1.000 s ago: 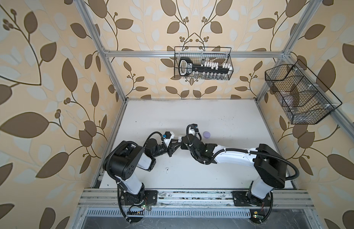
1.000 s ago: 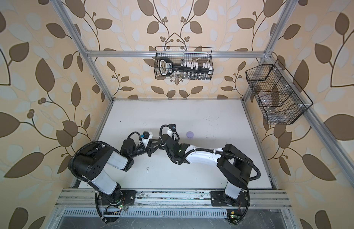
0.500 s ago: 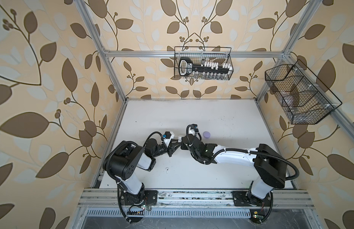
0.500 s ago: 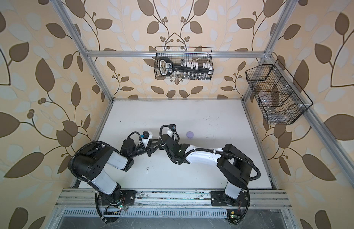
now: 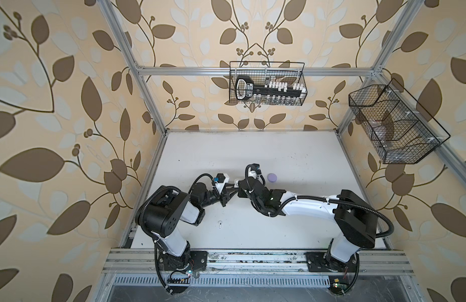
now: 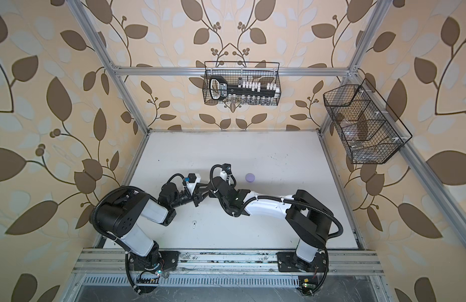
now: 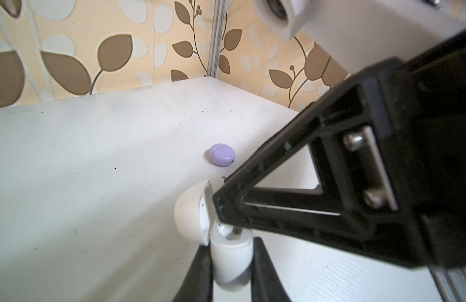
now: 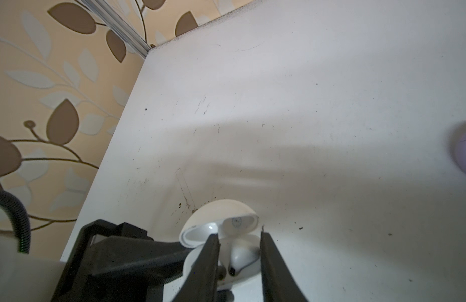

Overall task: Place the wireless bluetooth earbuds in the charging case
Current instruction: 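Lower the earbud into the case slot with the right gripper, then open the right gripper and draw it back toward the other earbud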

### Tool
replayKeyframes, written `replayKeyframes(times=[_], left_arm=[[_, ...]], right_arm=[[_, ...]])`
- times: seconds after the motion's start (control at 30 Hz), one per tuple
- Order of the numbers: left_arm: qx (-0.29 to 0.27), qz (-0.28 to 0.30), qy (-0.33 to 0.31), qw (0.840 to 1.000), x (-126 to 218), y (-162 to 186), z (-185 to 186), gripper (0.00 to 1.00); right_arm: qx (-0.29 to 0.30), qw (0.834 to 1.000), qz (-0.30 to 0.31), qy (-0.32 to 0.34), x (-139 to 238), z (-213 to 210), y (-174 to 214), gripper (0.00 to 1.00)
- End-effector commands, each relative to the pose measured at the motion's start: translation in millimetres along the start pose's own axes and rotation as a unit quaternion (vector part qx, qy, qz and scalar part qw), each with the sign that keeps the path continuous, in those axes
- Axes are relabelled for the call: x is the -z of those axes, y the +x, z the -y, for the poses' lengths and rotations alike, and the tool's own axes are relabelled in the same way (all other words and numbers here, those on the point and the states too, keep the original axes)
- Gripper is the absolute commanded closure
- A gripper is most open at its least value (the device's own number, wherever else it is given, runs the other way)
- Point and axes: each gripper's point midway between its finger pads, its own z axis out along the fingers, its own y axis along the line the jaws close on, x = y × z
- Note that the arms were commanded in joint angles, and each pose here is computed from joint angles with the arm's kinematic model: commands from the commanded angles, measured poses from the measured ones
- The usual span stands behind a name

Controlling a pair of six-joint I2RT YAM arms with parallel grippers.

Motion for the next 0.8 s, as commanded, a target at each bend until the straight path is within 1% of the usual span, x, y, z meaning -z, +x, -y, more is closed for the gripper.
replayKeyframes(times=[0.0,0.17,0.3,0.77], left_arm=[[-0.03,0.026,0.02,0.999,1,-15,8,0.83],[-0.03,0.025,0.023,0.999,1,-15,9,0.83],[-0.029,0.025,0.022,0.999,1,-14,8,0.83],[-0.027,0.027,0.007,0.999,0,-15,3,0.83]], right_arm=[[0.003,1.0,-0.009,-0.007,7,-1,3,0.69],[0.0,1.0,0.0,-0.008,14,2,-8,0.6],[0.0,1.0,0.003,-0.005,19,6,-13,0.55],[0.0,1.0,0.0,0.01,35,20,-17,0.53]])
